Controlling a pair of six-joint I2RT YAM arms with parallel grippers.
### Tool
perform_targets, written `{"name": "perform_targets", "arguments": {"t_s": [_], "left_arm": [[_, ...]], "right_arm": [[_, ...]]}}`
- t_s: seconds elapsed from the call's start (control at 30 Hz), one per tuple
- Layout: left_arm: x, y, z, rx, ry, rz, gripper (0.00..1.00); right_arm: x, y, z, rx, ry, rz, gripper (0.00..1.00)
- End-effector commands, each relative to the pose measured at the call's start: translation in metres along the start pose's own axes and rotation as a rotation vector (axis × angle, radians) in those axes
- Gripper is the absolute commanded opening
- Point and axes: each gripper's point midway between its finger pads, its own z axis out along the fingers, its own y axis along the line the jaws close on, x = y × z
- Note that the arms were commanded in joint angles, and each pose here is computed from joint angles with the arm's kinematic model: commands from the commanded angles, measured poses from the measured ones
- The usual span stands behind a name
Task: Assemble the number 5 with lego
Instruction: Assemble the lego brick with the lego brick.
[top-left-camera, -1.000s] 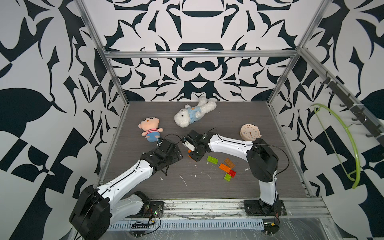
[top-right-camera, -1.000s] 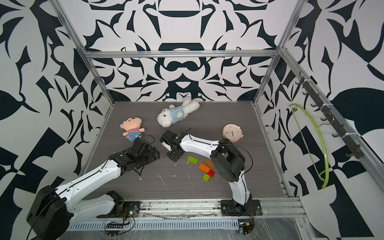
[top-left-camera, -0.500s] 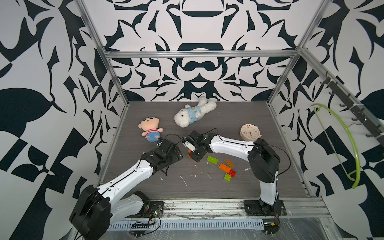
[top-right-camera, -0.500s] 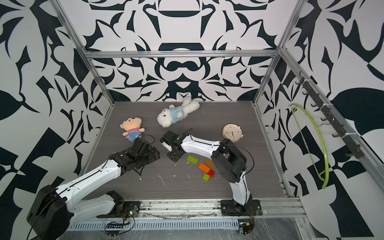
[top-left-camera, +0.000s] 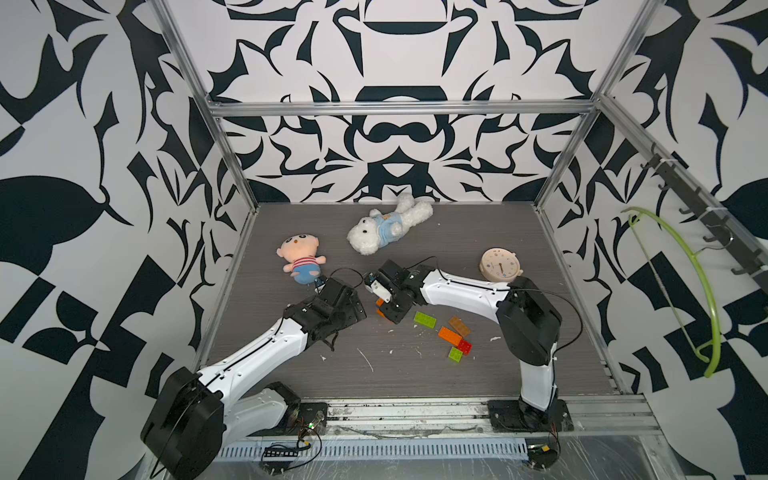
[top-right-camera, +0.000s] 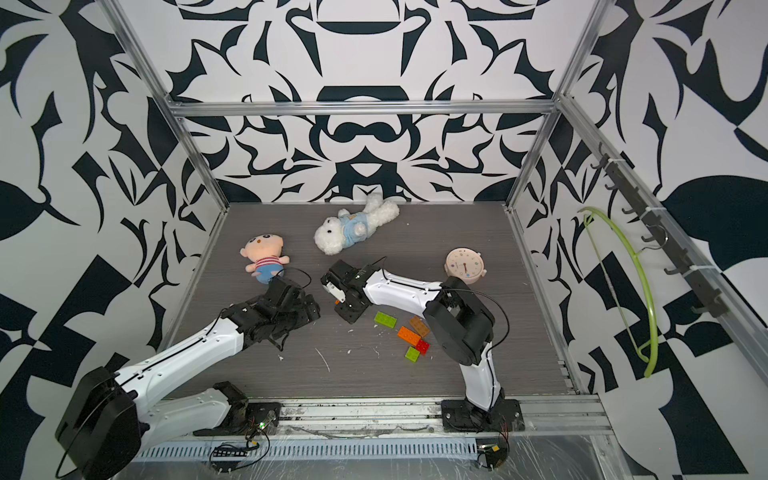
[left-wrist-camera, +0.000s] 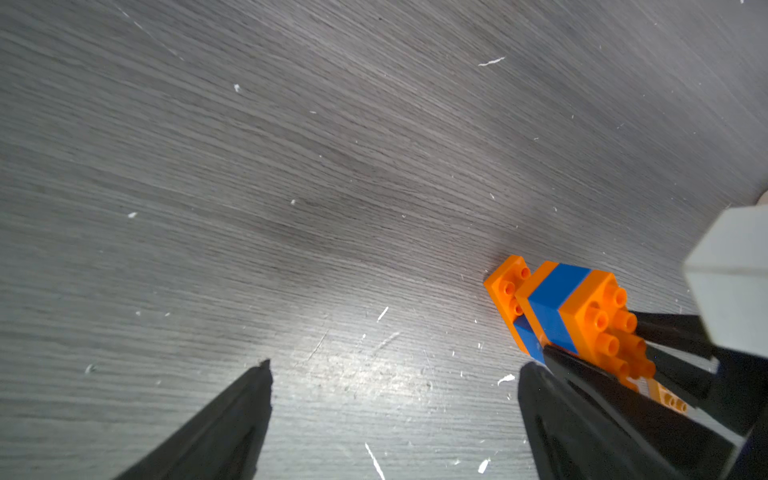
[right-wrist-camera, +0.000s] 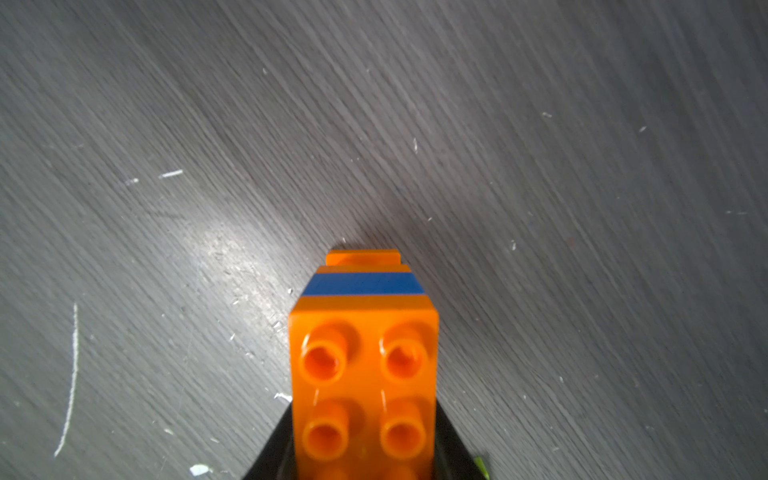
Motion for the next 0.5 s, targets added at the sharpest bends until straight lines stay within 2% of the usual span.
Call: {"name": "perform_targets", "arguments": {"t_s": [0.0,0.47], "left_arm": [[-0.0045,-0.0030,-0.0041,0.001,-0.009,0.008,0.99],[-0.0042,-0.0032,-0.0042,0.002,-0.008,0.006,0.99]], "right_arm": [[0.0355,0.0014,0.0190,-0.024,0.155,-0.006,0.29],[0.0429,-0.0053,0.0253,0.011,0.201,0.003,0.31]]}}
